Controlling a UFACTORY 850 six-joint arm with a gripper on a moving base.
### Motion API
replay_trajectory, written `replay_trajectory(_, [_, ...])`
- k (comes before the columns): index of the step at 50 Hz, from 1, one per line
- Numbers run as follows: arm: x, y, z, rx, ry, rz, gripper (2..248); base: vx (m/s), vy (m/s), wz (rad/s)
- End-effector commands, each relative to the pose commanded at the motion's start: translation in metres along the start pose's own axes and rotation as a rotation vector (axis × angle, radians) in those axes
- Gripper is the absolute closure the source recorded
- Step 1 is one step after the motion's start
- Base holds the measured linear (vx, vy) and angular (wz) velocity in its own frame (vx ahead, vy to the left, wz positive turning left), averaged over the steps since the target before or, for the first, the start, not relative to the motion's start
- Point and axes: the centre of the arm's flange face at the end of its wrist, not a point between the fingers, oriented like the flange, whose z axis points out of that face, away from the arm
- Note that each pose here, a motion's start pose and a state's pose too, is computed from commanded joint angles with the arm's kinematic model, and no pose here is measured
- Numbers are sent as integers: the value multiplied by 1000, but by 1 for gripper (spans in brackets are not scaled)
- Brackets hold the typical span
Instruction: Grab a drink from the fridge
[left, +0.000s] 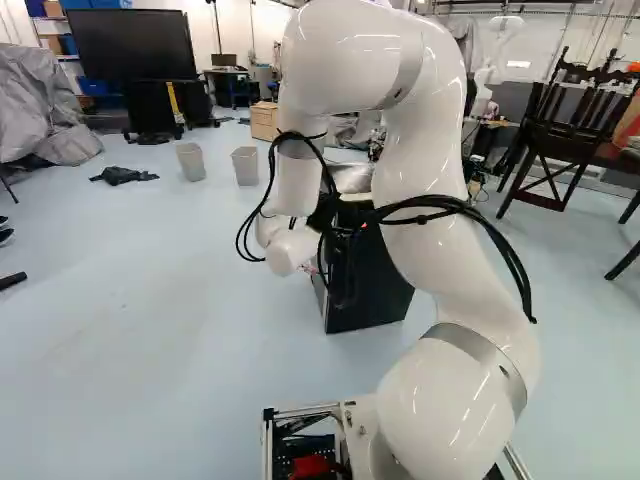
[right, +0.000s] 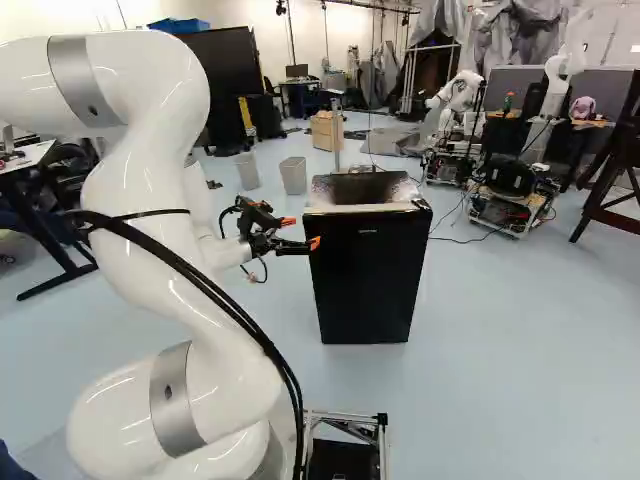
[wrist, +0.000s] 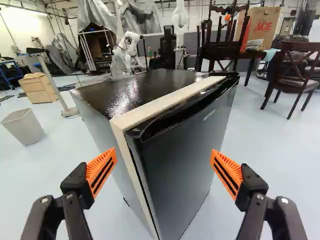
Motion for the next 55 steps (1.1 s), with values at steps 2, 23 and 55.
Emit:
replay_trajectory(2, [0, 0, 0, 0, 0, 0, 3, 0, 0, 0])
replay_trajectory(23, [0, -2, 2, -2, 1, 3, 3, 0, 0, 0])
replay_trajectory(55, [0, -6, 6, -5, 4, 10, 3, 0, 0, 0])
